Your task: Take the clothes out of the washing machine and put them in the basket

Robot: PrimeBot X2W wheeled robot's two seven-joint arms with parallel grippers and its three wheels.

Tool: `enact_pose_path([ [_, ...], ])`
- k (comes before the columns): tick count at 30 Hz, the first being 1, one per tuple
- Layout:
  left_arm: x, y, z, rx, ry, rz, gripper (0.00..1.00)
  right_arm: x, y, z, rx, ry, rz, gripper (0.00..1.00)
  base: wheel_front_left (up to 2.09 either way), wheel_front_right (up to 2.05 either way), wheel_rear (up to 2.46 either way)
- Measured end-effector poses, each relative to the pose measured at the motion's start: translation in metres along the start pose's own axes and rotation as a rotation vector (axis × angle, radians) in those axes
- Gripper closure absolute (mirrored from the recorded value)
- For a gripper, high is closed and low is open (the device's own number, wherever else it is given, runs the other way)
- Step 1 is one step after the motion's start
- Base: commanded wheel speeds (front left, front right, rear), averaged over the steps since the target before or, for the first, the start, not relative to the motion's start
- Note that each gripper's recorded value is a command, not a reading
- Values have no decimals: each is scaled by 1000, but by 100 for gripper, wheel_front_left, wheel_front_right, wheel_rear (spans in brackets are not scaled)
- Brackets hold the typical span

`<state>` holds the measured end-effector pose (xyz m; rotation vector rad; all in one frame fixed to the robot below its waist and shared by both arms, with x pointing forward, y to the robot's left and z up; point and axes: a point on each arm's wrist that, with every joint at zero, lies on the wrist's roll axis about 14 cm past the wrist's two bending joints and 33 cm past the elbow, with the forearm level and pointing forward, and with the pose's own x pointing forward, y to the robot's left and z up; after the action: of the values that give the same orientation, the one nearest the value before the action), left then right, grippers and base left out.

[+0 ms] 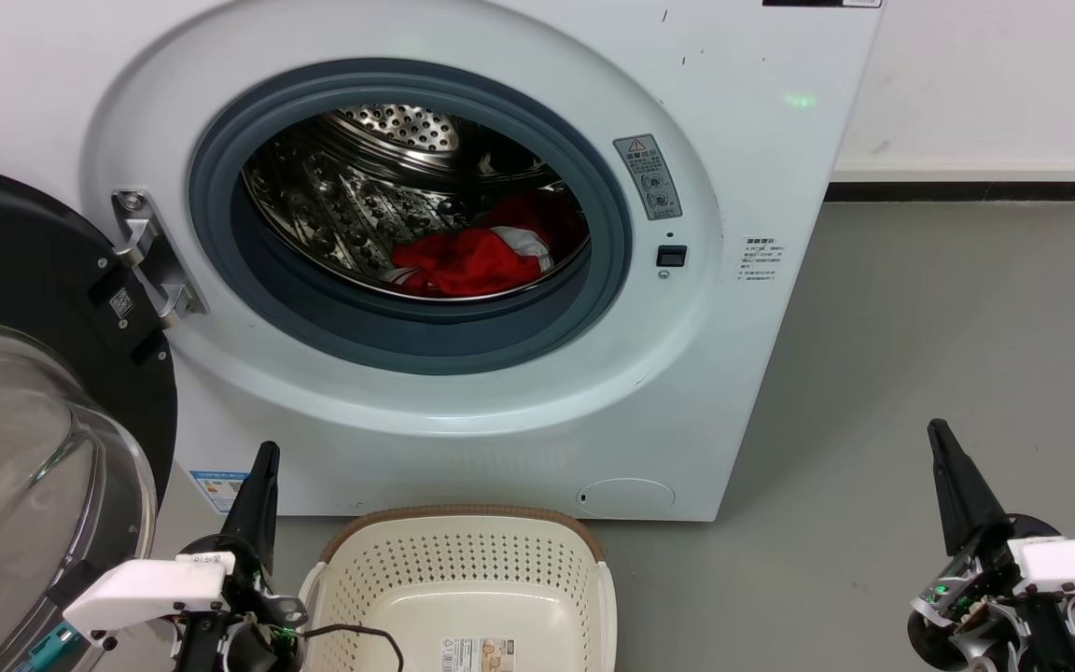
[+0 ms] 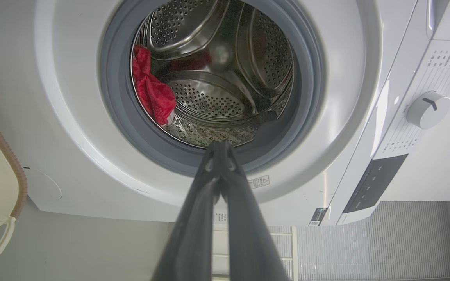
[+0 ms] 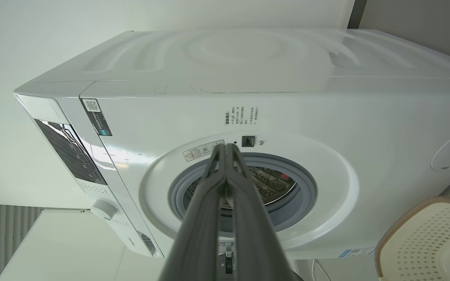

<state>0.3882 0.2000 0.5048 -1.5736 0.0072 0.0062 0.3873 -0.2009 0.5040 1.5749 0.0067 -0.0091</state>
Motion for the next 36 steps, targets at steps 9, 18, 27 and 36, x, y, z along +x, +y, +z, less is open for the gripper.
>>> enact_pose_path([
  [9, -7, 16, -2, -4, 1, 48, 0, -7, -15, 1, 3, -5, -44, 0, 0, 0, 0],
  [18, -3, 10, -12, 53, 9, 30, 0, -10, -11, 4, -55, -39, -33, 0, 0, 0, 0],
  [27, 1, -6, -17, 229, 7, -17, 0, -10, -3, 3, -225, -46, -14, 0, 0, 0, 0],
  [36, 3, -19, -22, 421, 8, -58, 0, -10, 8, -1, -461, -43, 18, 0, 0, 0, 0],
])
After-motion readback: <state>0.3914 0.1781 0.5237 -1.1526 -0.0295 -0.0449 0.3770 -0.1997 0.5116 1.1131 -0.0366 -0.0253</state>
